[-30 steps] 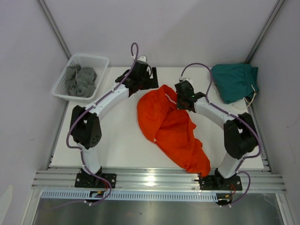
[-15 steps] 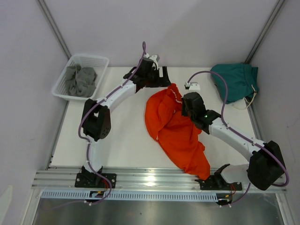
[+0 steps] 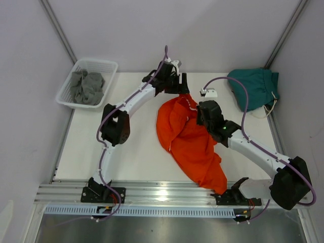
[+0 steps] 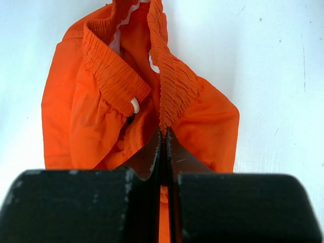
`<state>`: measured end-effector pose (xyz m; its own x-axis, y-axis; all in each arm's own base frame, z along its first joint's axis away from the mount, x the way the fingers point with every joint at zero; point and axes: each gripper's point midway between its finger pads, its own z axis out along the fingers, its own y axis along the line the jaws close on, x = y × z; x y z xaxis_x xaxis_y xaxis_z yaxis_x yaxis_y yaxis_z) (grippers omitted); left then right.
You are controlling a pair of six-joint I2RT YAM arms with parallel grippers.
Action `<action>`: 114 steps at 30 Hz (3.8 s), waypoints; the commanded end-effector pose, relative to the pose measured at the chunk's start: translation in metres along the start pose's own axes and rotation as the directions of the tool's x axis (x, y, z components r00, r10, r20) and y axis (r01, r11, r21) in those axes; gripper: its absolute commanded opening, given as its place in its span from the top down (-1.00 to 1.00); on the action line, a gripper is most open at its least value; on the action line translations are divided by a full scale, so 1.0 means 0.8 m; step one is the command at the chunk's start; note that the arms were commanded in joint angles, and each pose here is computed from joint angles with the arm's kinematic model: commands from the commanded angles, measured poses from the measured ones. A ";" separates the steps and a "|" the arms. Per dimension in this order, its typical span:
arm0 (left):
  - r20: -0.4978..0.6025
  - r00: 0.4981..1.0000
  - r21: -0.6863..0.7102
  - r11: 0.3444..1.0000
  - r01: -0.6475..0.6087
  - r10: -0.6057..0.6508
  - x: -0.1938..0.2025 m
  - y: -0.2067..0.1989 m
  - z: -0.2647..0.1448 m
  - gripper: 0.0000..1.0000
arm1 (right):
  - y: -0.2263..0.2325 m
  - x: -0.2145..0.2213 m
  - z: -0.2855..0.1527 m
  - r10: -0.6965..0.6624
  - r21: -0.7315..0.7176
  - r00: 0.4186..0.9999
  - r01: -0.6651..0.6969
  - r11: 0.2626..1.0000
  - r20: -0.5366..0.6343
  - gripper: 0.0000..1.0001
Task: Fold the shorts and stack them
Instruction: Flatten the shorts out
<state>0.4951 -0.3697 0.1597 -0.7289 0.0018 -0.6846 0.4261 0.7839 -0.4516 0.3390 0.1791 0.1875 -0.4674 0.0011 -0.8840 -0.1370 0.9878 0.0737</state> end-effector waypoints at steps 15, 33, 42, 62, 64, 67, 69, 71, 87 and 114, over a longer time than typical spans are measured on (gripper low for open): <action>-0.058 0.998 -0.229 0.973 -0.007 -0.007 0.040 0.065 0.011 -0.13 | 0.005 -0.037 -0.023 0.035 -0.009 0.995 -0.035 0.999 0.092 1.00; 0.140 0.988 -0.472 0.872 0.130 -0.071 -0.071 0.204 -0.090 0.99 | -0.077 -0.010 -0.081 0.115 0.171 0.992 -0.122 0.978 0.054 1.00; 0.359 0.933 -0.524 0.836 0.163 0.042 -0.167 0.168 -0.280 0.99 | -0.117 -0.064 -0.043 0.159 0.230 0.987 -0.161 0.960 0.029 1.00; 0.448 0.894 -0.229 0.968 0.106 0.008 -0.172 0.033 -0.347 0.99 | -0.064 -0.229 -0.032 0.140 -0.115 0.990 -0.136 0.984 0.029 1.00; 0.395 0.919 -0.127 0.990 0.057 -0.003 -0.141 0.015 -0.299 0.92 | -0.058 -0.226 -0.034 0.131 -0.120 0.991 -0.125 0.985 0.038 1.00; 0.437 0.897 0.003 0.997 -0.078 0.069 -0.136 -0.039 -0.293 0.72 | -0.053 -0.222 -0.036 0.118 -0.126 0.993 -0.115 0.985 0.016 1.00; 0.432 0.886 0.029 0.979 -0.202 0.170 -0.107 -0.071 -0.278 0.64 | -0.046 -0.224 -0.037 0.116 -0.137 0.993 -0.114 0.984 0.008 1.00; 0.534 0.814 0.085 0.943 -0.320 0.228 -0.111 -0.111 -0.300 0.43 | -0.036 -0.221 -0.040 0.109 -0.152 0.994 -0.108 0.982 -0.008 1.00; 0.700 0.588 0.311 0.569 -0.761 0.404 -0.018 -0.225 -0.299 -0.25 | 0.017 -0.186 -0.063 0.121 -0.130 0.983 -0.139 0.982 -0.138 1.00; 0.623 0.749 0.261 0.842 -0.471 0.225 -0.002 -0.074 -0.233 -0.28 | -0.003 -0.172 -0.132 0.029 -0.075 0.996 -0.036 0.997 -0.082 1.00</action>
<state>0.3746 -0.2938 0.2829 -0.1278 -0.1652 -0.9779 0.8325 0.5180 -0.1963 0.3226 0.1736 0.3320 -0.6215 0.0018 -0.7834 -0.1794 0.9731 0.1446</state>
